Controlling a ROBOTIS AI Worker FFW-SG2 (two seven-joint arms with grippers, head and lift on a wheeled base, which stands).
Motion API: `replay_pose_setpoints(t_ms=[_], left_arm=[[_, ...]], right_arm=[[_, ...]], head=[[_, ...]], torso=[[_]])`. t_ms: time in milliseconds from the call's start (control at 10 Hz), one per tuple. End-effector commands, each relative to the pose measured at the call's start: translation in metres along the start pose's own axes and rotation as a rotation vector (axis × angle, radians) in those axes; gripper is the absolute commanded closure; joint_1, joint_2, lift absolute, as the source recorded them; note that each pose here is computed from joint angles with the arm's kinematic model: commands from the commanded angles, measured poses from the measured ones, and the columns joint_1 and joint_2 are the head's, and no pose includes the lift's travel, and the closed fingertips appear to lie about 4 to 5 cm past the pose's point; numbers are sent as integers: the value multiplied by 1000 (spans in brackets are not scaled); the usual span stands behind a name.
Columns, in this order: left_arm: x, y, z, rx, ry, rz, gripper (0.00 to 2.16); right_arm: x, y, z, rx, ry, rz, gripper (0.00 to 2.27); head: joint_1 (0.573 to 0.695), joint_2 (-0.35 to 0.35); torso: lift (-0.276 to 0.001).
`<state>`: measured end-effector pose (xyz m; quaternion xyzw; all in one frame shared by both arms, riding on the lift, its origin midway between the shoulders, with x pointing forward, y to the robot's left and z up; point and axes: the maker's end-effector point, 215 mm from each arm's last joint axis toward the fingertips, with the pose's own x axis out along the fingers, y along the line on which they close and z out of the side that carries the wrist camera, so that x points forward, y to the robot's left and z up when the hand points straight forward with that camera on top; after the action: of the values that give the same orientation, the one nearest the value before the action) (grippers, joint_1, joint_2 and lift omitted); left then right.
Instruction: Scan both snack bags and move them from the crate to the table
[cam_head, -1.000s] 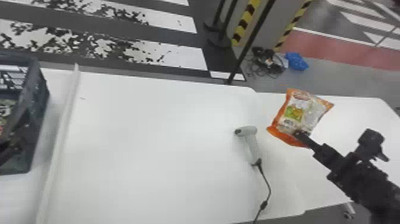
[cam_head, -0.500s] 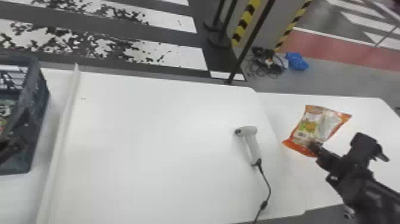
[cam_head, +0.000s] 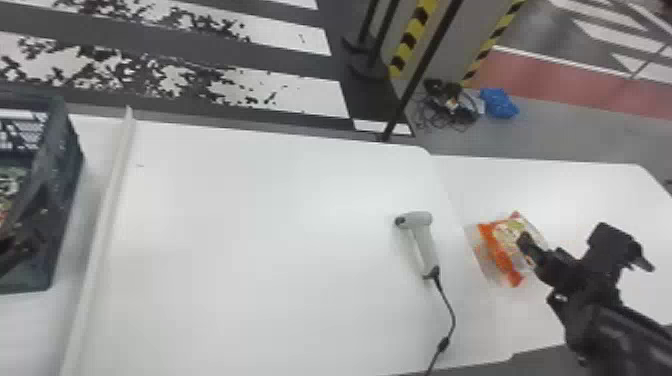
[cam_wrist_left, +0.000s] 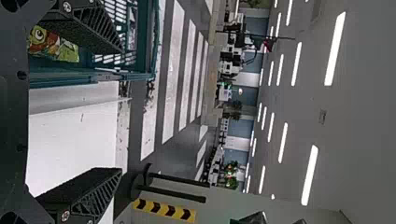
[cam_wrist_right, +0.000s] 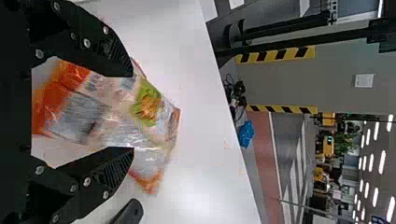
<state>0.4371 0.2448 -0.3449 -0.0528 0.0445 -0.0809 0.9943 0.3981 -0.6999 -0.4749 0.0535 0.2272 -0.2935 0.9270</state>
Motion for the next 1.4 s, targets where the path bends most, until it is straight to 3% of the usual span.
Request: replay_pose_setpoints(t_ms=[0, 200, 400, 700, 800, 1000, 1300], left_arm=[[0, 0, 1, 1, -2, 1, 100], [-1, 0, 1, -3, -4, 4, 100], [0, -3, 5, -6, -10, 2, 100], [0, -1, 7, -5, -13, 10, 100], [-1, 0, 6, -6, -12, 13, 100], [-2, 3, 5, -7, -11, 28, 100], [-2, 3, 4, -8, -9, 28, 100]], right_arm=[[-4, -2, 12, 0, -43, -12, 56], [-46, 31, 49, -43, -228, 37, 56], [-100, 104, 73, -94, -385, 166, 60], [-176, 221, 76, -147, -529, 372, 66], [-203, 259, 72, -151, -572, 433, 70], [-246, 316, 52, -131, -606, 540, 80], [-281, 375, 14, -108, -576, 635, 83]], head=[[695, -350], [695, -350], [695, -350], [695, -349], [695, -322], [695, -192], [695, -48]], torso=[[-88], [-88], [-88], [-88], [-88], [-88], [-88]])
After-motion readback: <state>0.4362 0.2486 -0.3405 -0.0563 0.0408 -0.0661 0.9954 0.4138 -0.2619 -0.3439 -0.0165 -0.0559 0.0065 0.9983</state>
